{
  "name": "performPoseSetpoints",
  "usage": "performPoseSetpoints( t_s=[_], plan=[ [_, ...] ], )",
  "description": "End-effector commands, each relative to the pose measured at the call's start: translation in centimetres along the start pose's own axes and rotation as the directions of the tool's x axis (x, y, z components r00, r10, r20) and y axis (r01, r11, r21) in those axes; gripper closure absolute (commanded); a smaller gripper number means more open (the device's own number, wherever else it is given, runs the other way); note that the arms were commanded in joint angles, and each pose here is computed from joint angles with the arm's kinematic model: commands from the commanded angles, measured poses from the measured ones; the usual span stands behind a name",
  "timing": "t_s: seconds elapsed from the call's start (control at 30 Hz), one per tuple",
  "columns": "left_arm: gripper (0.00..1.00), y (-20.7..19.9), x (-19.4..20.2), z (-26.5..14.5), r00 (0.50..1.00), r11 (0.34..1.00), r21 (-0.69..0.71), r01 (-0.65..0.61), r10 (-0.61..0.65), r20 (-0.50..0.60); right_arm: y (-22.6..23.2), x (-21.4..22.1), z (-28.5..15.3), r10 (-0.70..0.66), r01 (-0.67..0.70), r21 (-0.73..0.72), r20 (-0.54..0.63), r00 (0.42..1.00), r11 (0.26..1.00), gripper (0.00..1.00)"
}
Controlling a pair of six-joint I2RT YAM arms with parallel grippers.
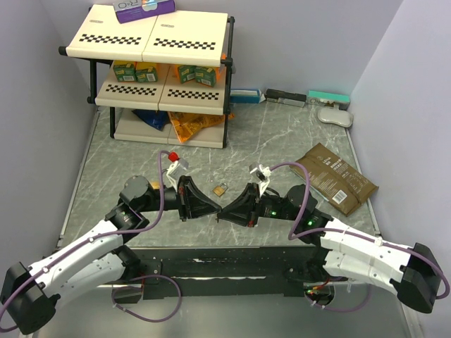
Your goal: Unlock with the key
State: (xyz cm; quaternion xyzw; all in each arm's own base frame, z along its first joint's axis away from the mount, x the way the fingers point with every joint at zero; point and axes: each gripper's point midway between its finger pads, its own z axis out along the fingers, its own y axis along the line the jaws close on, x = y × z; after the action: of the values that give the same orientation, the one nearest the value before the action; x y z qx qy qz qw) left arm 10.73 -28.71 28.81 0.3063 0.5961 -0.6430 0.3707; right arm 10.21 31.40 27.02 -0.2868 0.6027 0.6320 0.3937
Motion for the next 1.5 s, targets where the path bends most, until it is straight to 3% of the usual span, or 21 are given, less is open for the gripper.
performPoseSetpoints(
  t_s=[0.0, 0.13, 0.37, 0.47, 0.5, 0.57, 0.83, 0.93, 1.0, 1.03, 1.17, 1.3, 1.37, 1.47],
  plan=[
    [0.99, -0.9, -1.1, 0.2, 0.999, 0.998, 0.041, -0.038, 0.037, 0.028, 1.7, -2.2, 0.3, -0.036, 0.040, -0.064, 0.062, 0.997, 0.997, 0.86],
    [0.99, -0.7, -1.0, 0.3, 0.999, 0.999, 0.040, -0.035, 0.034, 0.024, 1.6, -2.2, 0.3, -0.030, 0.034, -0.062, 0.066, 0.997, 0.997, 1.00],
    [0.97, -0.1, -1.3, 0.3, 0.999, 0.999, -0.003, -0.039, 0.039, 0.037, 1.0, -2.3, 0.2, -0.023, 0.026, -0.032, 0.088, 0.996, 0.999, 1.00],
    [0.35, 0.8, -1.7, 0.4, 0.998, 0.998, -0.059, -0.037, 0.040, 0.044, 0.5, -2.4, 0.0, -0.008, 0.008, 0.002, 0.106, 0.994, 1.000, 1.00],
    [0.09, 1.1, -1.9, 0.3, 0.998, 0.996, -0.083, -0.033, 0.037, 0.049, 0.2, -2.2, -0.2, -0.005, 0.003, 0.015, 0.108, 0.994, 1.000, 1.00],
    [0.01, 1.9, -2.3, 0.2, 0.998, 0.990, -0.139, -0.029, 0.037, 0.053, -0.3, -2.5, -0.5, -0.004, -0.002, 0.050, 0.130, 0.992, 0.999, 1.00],
    [0.01, 5.1, -5.1, -1.2, 0.988, 0.938, -0.335, -0.088, 0.126, 0.093, -3.9, -2.1, -3.3, 0.027, -0.060, 0.205, 0.157, 0.987, 0.977, 1.00],
    [0.01, 9.8, -5.3, -2.2, 0.994, 0.846, -0.532, -0.042, 0.090, 0.065, -5.0, -2.2, -4.9, 0.033, -0.078, 0.245, 0.184, 0.982, 0.966, 1.00],
    [0.01, 13.5, -3.6, -3.2, 1.000, 0.748, -0.664, -0.001, 0.012, 0.013, -5.5, -2.3, -6.1, 0.028, -0.084, 0.268, 0.209, 0.978, 0.960, 1.00],
    [0.01, 14.3, -4.3, -3.5, 0.999, 0.715, -0.699, -0.037, 0.041, -0.011, -5.6, -2.3, -6.4, 0.027, -0.085, 0.274, 0.210, 0.977, 0.958, 1.00],
    [0.01, 17.7, -2.8, -3.1, 0.990, 0.648, -0.753, -0.113, 0.008, -0.142, -5.6, -2.2, -7.5, 0.005, -0.072, 0.303, 0.218, 0.976, 0.950, 1.00],
    [0.01, 19.8, -0.6, -1.7, 0.944, 0.622, -0.742, -0.251, -0.011, -0.329, -5.2, -2.2, -8.2, -0.007, -0.066, 0.313, 0.227, 0.974, 0.947, 1.00],
    [0.01, 21.0, 1.4, -0.6, 0.883, 0.650, -0.675, -0.349, -0.013, -0.470, -5.3, -2.1, -8.4, -0.003, -0.074, 0.320, 0.232, 0.973, 0.945, 1.00],
    [0.01, 23.8, 3.3, 0.0, 0.829, 0.649, -0.651, -0.394, -0.055, -0.557, -5.1, -1.9, -8.5, 0.000, -0.076, 0.311, 0.239, 0.971, 0.947, 1.00]
  ],
)
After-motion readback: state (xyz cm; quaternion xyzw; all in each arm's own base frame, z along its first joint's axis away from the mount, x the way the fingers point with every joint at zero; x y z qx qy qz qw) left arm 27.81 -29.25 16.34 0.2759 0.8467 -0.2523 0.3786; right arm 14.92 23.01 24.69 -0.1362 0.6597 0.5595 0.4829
